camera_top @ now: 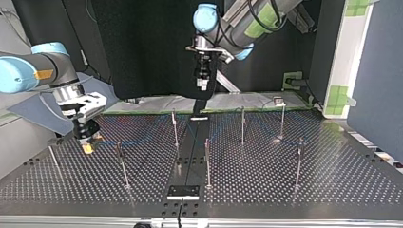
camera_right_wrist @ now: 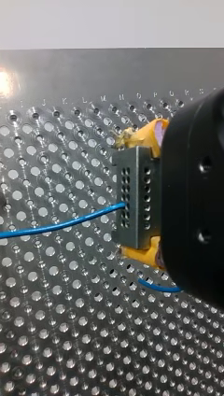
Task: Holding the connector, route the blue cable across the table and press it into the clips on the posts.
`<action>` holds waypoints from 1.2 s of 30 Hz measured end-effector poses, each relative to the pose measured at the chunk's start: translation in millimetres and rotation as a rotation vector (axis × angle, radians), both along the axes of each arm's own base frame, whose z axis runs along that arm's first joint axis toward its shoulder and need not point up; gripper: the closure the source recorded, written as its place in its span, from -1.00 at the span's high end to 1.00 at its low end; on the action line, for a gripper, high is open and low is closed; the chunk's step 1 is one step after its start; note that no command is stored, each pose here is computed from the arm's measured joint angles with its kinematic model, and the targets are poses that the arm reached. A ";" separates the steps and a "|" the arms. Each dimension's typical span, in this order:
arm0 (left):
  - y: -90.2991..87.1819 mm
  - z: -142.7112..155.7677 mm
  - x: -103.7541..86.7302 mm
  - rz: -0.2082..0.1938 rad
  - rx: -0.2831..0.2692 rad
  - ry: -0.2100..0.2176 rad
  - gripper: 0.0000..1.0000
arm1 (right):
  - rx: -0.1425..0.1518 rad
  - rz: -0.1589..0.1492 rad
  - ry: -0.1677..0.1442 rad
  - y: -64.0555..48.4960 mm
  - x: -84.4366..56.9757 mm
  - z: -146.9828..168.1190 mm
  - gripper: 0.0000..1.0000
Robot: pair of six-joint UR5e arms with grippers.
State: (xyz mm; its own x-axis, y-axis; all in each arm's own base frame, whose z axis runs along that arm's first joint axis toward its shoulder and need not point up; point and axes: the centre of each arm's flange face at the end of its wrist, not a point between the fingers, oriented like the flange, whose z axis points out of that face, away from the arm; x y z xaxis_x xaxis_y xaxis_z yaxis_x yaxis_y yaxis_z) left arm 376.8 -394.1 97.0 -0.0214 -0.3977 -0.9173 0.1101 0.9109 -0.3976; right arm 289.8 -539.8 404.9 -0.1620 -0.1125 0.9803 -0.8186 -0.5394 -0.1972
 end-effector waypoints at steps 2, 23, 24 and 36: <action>4.2 -3.5 -3.2 0.003 0.000 0.000 0.98 | 0.000 0.000 0.000 -0.1 0.0 -0.2 -1.00; 49.5 -38.0 -48.4 0.021 0.000 0.000 0.98 | 0.008 -0.006 0.002 1.5 1.4 -1.0 -1.00; 52.1 -39.4 -50.9 0.022 0.000 0.001 0.98 | 0.009 -0.006 0.002 1.8 1.9 -1.0 -1.00; 57.0 -42.0 -55.9 0.023 0.000 0.000 0.98 | 0.010 -0.005 0.002 2.3 2.9 -1.3 -1.00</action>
